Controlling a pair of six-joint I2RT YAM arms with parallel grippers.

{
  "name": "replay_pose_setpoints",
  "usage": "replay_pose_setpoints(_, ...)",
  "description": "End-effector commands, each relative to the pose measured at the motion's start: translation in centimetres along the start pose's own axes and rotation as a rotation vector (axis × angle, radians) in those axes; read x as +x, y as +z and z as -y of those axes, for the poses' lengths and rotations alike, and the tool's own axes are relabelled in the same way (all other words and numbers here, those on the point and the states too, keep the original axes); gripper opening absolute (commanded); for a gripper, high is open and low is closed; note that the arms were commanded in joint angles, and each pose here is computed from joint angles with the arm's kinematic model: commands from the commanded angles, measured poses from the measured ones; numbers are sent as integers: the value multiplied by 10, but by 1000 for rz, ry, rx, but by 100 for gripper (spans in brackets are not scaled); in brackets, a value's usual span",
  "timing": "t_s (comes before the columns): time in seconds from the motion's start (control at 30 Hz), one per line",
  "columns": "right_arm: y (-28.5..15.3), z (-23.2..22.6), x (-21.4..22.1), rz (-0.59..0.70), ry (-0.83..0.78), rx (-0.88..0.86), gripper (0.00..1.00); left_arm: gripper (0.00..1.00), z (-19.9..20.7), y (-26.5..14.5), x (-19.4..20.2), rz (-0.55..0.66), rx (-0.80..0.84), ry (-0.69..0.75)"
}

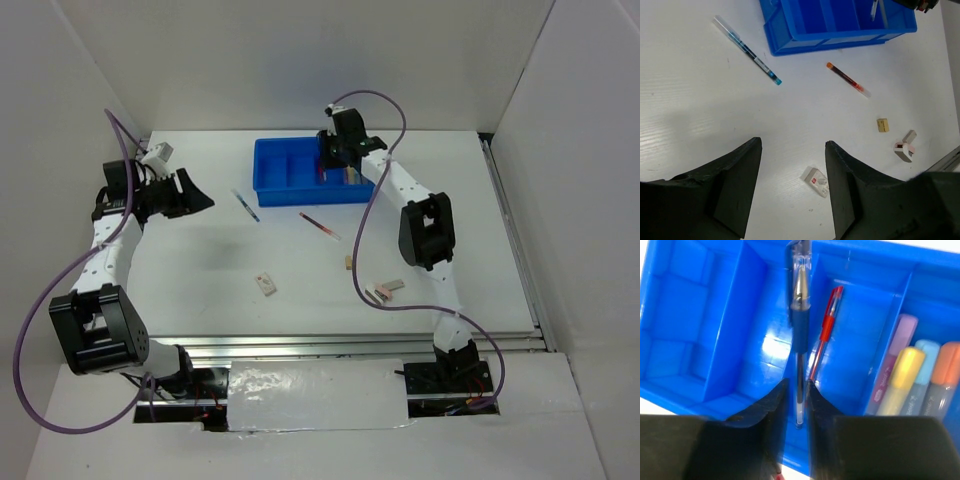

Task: Sort the stationery into containers
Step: Place the pen in the storage box, then pick up the pen from the center of the board.

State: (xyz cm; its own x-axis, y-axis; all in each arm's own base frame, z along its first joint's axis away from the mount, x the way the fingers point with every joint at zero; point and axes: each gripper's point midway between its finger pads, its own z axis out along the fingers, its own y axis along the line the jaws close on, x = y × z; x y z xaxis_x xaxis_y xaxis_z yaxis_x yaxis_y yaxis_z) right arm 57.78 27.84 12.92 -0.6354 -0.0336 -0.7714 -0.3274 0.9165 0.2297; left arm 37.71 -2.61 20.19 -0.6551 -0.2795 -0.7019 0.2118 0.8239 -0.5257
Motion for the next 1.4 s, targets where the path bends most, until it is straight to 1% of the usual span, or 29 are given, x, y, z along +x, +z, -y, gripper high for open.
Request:
replay_pose_setpoints(0.0,8,-2,0,26,-6,13,42,66,-3,-5,-16,51,-37,10)
replay_pose_setpoints(0.03,6,-3,0,24,-7,10,47,67,-4,-5,-18,63,-49,-2)
replay_pose_setpoints(0.1,-1,-7,-5,29,-3,-3,61,68,-17,-2,-25,107,-149,-18)
replay_pose_setpoints(0.17,-14,-15,-15,42,-6,-24,63,66,-27,2,-34,149,-252,-71)
replay_pose_setpoints(0.2,-17,-16,-17,45,-3,-30,64,64,-45,6,-36,165,-366,-94)
replay_pose_setpoints(0.3,-43,-28,-41,89,-5,-66,64,61,-47,29,-42,173,-418,-140)
replay_pose_setpoints(0.33,-60,-33,-54,115,-9,-79,64,60,-48,33,-55,205,-441,-152)
replay_pose_setpoints(0.37,-71,-38,-61,128,-12,-96,64,59,-53,49,-50,174,-449,-161)
replay_pose_setpoints(0.4,-80,-41,-63,130,-15,-104,64,59,-46,59,-62,194,-458,-161)
replay_pose_setpoints(0.43,-98,-45,-75,156,-20,-113,64,59,-47,66,-64,189,-470,-165)
replay_pose_setpoints(0.47,-109,-47,-80,164,-23,-120,64,59,-56,85,-55,145,-490,-177)
replay_pose_setpoints(0.5,-116,-45,-78,149,-21,-124,63,59,-47,98,-52,124,-476,-183)
replay_pose_setpoints(0.53,-134,-47,-87,169,-22,-132,63,59,-48,103,-62,149,-546,-169)
replay_pose_setpoints(0.57,-141,-41,-84,153,-14,-134,61,59,-53,122,-49,111,-576,-180)
replay_pose_setpoints(0.6,-157,-42,-89,165,-13,-144,61,58,-50,127,-61,137,-598,-176)
replay_pose_setpoints(0.63,-164,-39,-89,164,-6,-145,60,58,-58,130,-57,124,-655,-171)
replay_pose_setpoints(0.67,-166,-35,-81,139,7,-146,60,56,-66,148,-44,82,-688,-163)
replay_pose_setpoints(0.7,-183,-30,-87,156,23,-159,60,56,-62,154,-56,100,-696,-164)
replay_pose_setpoints(0.73,-188,-28,-84,148,35,-167,60,54,-77,165,-36,34,-749,-165)
replay_pose_setpoints(0.77,-189,-24,-76,127,47,-171,59,54,-79,171,-34,22,-761,-169)
replay_pose_setpoints(0.8,-202,-23,-79,140,53,-177,59,53,-78,176,-41,35,-761,-180)
replay_pose_setpoints(0.83,-207,-18,-77,137,70,-183,59,53,-87,184,-30,6,-777,-188)
replay_pose_setpoints(1.03,-222,-9,-57,112,98,-204,58,49,-100,200,-11,-19,-795,-233)
replay_pose_setpoints(1.2,-218,-8,-49,80,108,-211,57,50,-101,201,-1,-29,-800,-236)
replay_pose_setpoints(1.37,-217,-11,-51,63,114,-235,55,52,-107,205,7,-52,-806,-243)
